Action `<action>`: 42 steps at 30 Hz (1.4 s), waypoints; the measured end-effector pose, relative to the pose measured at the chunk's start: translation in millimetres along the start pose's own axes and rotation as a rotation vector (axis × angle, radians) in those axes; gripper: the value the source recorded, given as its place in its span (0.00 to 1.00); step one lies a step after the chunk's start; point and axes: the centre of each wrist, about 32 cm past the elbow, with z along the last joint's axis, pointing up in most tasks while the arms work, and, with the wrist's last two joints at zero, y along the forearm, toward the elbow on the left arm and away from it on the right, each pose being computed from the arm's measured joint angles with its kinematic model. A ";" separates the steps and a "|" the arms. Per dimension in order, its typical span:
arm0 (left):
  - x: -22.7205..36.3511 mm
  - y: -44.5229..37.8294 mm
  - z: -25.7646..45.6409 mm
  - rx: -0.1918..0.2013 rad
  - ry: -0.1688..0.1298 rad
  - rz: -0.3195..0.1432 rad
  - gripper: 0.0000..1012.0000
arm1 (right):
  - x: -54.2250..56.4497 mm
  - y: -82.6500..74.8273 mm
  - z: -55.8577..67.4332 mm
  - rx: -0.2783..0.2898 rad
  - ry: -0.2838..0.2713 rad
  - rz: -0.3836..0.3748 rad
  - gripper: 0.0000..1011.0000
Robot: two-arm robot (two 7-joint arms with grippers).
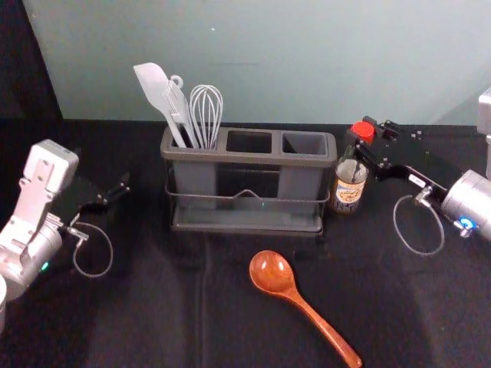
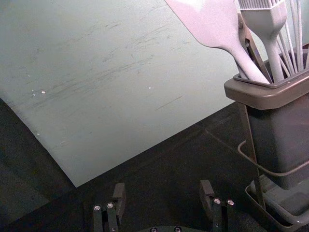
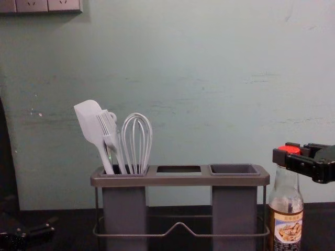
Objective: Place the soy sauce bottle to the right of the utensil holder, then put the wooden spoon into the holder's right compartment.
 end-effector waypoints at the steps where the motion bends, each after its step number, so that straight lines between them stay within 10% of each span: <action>1: 0.0 0.0 0.0 0.000 0.000 0.000 0.99 | 0.0 0.0 -0.4 -0.001 0.000 0.000 0.38; 42: 0.0 0.0 0.0 0.000 0.000 0.000 0.99 | -3.3 -7.7 -11.4 -0.023 0.000 -0.014 0.38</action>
